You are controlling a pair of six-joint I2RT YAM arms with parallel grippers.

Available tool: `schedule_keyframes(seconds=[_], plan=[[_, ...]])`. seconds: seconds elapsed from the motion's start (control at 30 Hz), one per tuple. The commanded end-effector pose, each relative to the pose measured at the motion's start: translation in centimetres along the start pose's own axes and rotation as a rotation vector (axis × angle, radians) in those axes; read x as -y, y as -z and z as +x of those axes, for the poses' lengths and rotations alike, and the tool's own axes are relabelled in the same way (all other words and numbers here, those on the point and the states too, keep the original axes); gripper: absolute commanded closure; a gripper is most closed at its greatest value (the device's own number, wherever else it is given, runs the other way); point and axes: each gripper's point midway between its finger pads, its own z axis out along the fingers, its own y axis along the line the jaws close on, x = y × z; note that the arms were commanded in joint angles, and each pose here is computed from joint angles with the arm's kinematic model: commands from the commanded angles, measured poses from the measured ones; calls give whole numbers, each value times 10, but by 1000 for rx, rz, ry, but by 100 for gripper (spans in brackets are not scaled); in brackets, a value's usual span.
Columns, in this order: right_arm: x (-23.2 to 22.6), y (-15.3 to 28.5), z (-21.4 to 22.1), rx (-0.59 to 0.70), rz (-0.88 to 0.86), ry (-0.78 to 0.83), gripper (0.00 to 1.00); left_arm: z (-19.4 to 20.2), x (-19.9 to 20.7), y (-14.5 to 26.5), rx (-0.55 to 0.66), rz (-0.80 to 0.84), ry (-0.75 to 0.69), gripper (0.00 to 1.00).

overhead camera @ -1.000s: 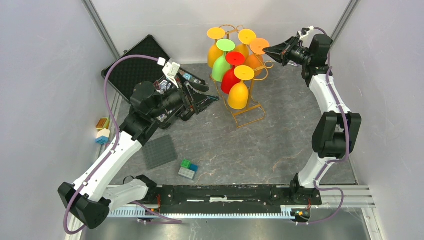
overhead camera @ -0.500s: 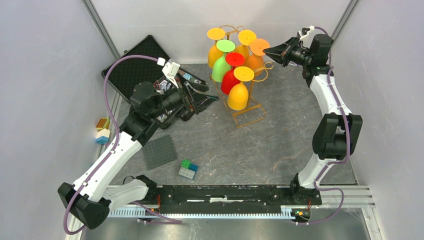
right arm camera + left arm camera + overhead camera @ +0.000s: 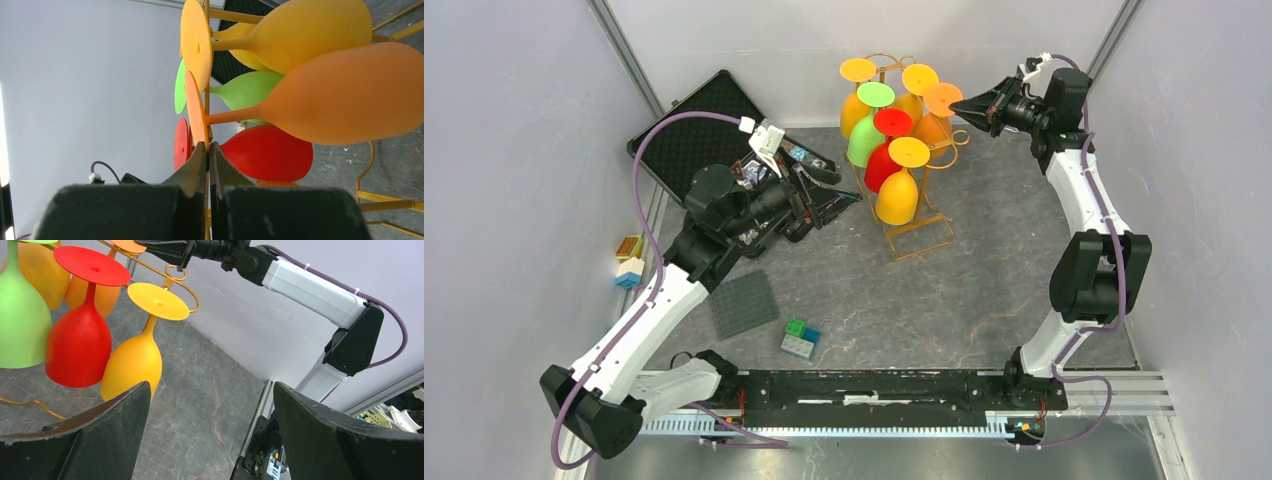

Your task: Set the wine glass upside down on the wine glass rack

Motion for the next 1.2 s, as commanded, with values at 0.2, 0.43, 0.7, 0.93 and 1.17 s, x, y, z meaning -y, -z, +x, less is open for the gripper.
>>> schedule_keyframes(seconds=[0.2, 0.43, 0.7, 0.93, 1.17], plan=[[-34, 14, 19, -61, -39, 77, 100, -9, 7, 4, 37, 11, -40, 5], [-24, 24, 11, -22, 23, 90, 100, -10, 7, 3, 38, 14, -38, 4], [-34, 26, 13, -36, 0, 81, 100, -8, 7, 3, 35, 14, -41, 5], [-31, 29, 22, -59, -1, 73, 100, -7, 6, 1, 32, 16, -37, 4], [-33, 23, 34, -87, -5, 75, 100, -6, 5, 1, 30, 14, -34, 4]])
